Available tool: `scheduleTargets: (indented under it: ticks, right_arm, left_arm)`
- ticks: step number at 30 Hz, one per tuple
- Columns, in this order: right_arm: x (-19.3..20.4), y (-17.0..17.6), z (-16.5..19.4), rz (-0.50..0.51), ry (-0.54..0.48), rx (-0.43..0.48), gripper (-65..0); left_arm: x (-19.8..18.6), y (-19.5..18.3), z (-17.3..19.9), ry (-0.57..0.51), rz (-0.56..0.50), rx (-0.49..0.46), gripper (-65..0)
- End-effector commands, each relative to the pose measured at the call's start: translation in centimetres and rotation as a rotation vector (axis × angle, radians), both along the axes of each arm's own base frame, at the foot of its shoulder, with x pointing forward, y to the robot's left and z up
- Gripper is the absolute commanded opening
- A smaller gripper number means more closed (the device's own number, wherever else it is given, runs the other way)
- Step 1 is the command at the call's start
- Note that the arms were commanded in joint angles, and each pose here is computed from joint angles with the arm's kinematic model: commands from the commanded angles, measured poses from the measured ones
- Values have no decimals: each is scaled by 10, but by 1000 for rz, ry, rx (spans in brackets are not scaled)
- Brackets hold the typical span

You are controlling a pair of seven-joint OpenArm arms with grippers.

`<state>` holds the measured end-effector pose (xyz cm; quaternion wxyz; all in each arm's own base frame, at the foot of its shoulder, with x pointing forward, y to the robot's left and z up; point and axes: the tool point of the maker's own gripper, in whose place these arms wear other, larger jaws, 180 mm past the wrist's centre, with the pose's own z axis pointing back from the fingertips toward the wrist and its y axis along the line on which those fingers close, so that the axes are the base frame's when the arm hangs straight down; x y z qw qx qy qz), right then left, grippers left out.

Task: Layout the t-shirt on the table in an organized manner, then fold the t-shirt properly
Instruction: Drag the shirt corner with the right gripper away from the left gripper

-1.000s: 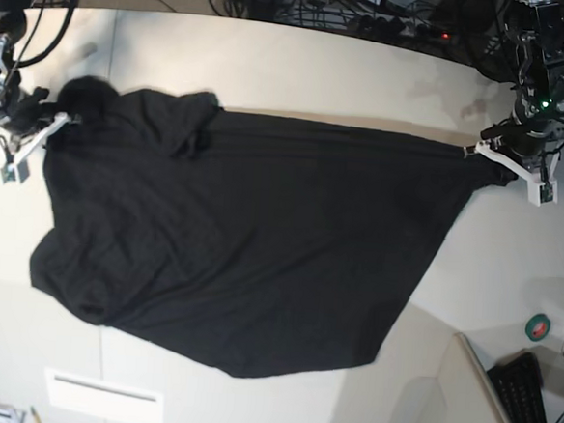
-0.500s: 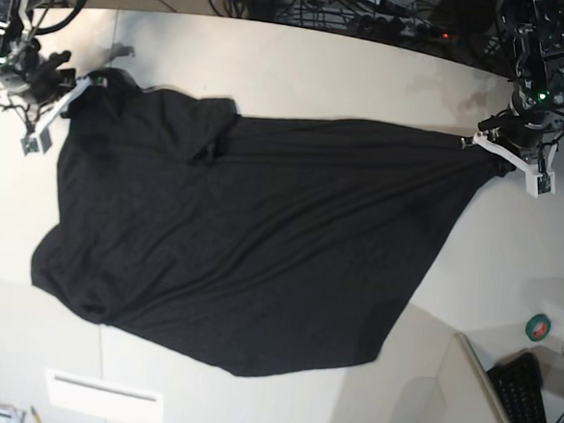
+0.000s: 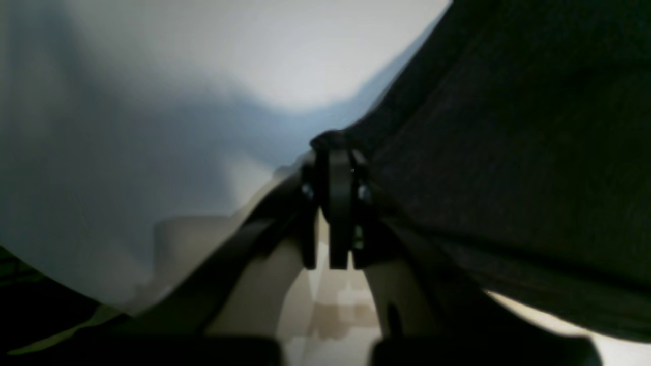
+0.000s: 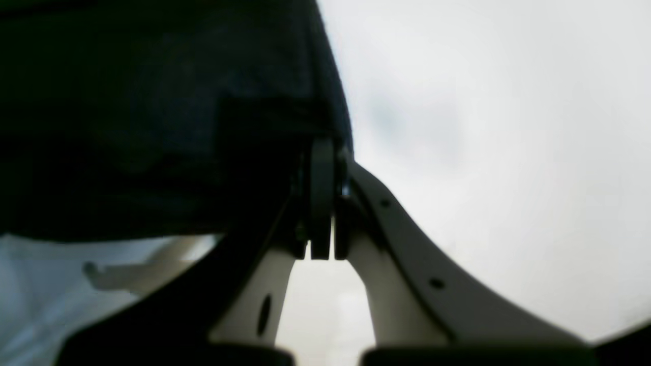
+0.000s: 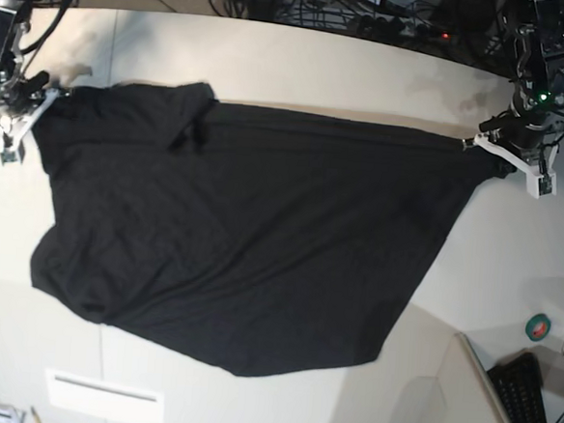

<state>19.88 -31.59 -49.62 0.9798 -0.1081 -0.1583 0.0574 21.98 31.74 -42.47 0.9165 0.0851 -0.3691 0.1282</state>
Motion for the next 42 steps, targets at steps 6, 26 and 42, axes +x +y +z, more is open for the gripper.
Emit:
scheduleTargets:
  ticks: [6,26,42]
  right_arm:
    - [36,26,62,109,-181,-50,-650]
    - [-40,171,21,-56,-134,539,-261]
    - [-47,172,22,-19,-117,536,-650]
  left_arm:
    - [17,-2,29,-91,-20,38,-650]
    - [15,-1,27,-83,-18,37,-650]
    - [15,1,27,-83,-15,42,-650]
